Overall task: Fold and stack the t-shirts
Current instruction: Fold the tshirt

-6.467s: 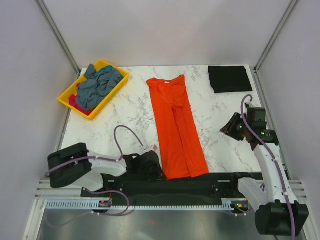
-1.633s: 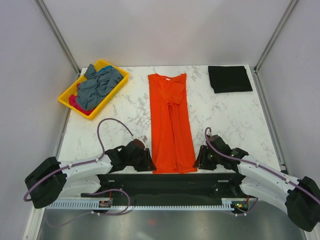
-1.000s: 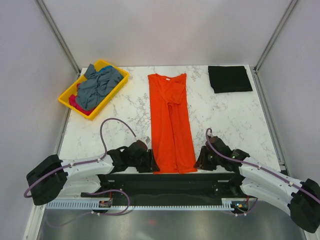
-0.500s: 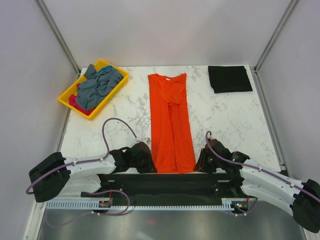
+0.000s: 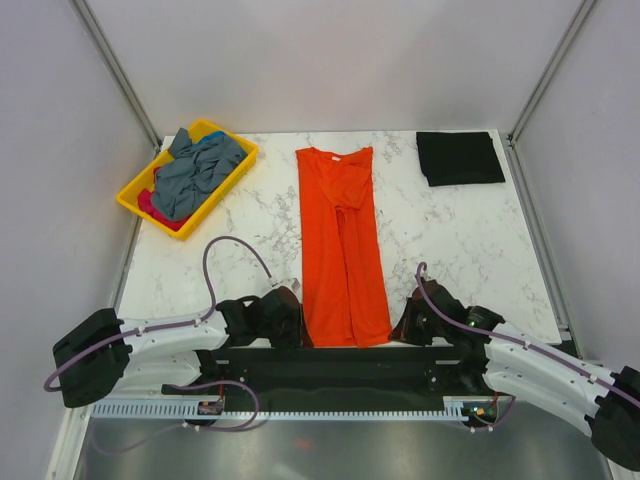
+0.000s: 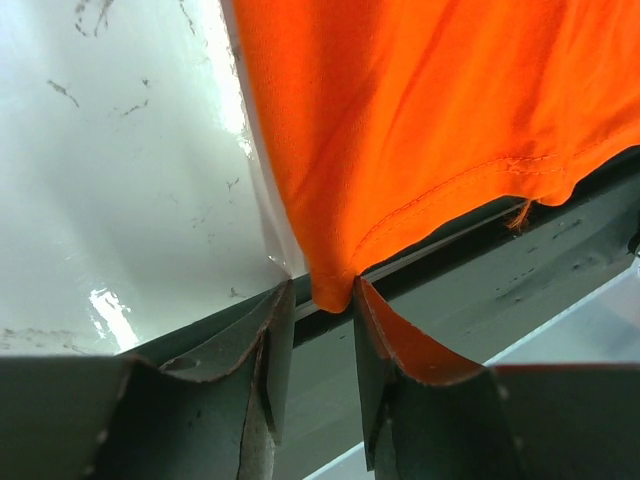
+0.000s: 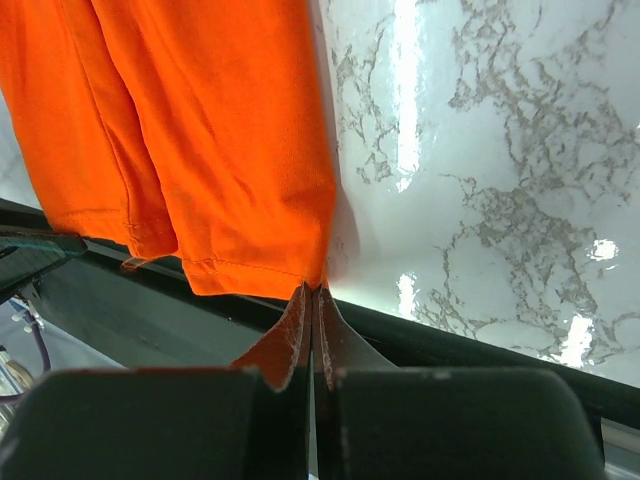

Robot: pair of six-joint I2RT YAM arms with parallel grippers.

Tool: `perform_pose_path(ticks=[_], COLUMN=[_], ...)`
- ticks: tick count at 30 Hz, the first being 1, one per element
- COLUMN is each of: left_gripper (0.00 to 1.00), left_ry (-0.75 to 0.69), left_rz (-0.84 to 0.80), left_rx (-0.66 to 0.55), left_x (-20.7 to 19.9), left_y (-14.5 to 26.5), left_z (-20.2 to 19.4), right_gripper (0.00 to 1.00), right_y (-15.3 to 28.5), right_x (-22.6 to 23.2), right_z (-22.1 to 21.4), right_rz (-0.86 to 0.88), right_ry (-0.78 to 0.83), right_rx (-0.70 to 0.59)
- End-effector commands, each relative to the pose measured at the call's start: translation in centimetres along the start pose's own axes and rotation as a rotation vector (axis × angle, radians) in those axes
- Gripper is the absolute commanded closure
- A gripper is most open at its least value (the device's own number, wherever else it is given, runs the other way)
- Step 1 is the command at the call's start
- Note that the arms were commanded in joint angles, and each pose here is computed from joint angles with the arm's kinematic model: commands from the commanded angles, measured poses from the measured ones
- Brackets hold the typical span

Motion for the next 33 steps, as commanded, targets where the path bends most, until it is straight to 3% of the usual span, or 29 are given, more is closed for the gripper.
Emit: perform_pose_path(ticks=[1,10,12,14,15,21,33], left_gripper=[0.63,0.69,0.78,0.96,0.98,0.98,0.98], left_ry=[0.016,0.017,0.016,0.006,0.004,0.001,0.003], left_rz=[0.050,0.085,0.079,0.064,0.058,0.011,0.100], left_rx=[-0.010,-0.014,-0.019,-0.029,-0.034,-0.073,-0.122], left_x=[0.8,1.0,0.7,0.3,0.1,-1.5,-1.4], left_y=[0.0,-0.7,-0.6,-0.4,-0.3,0.8,1.6], left_z=[0.0,0.3,0.6,1.0,1.2,2.5,8.1], right_gripper=[1.00,1.00,1.00,1.00,1.00,1.00,1.00], right_y=[0.1,0.4,0.4,0.5,0.6,2.1,2.5], right_x=[0.6,1.1,1.2,1.3,1.5,3.1,7.4], right_z=[0.4,0.3,0.3,0.3,0.3,1.7,6.5], right_rz=[0.018,0.047,0.053,0.058,0.064,0.078,-0.047], right_ry=[-0.015,-0.019,-0.019,-0.022,-0.019,0.028,0.199], right_rx=[-0.027,-0.032,-0.033,-0.036,-0.036,-0.104,-0.276])
Point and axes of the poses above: each gripper's point midway between its finger pads, its own y axis back along the fingers, its own x axis along the line the jaws close on, z = x × y, the point moved 2 cm from there along y, back along the fingers, and after that the axes turned 15 degrees about -y, right-handed, at the moved point
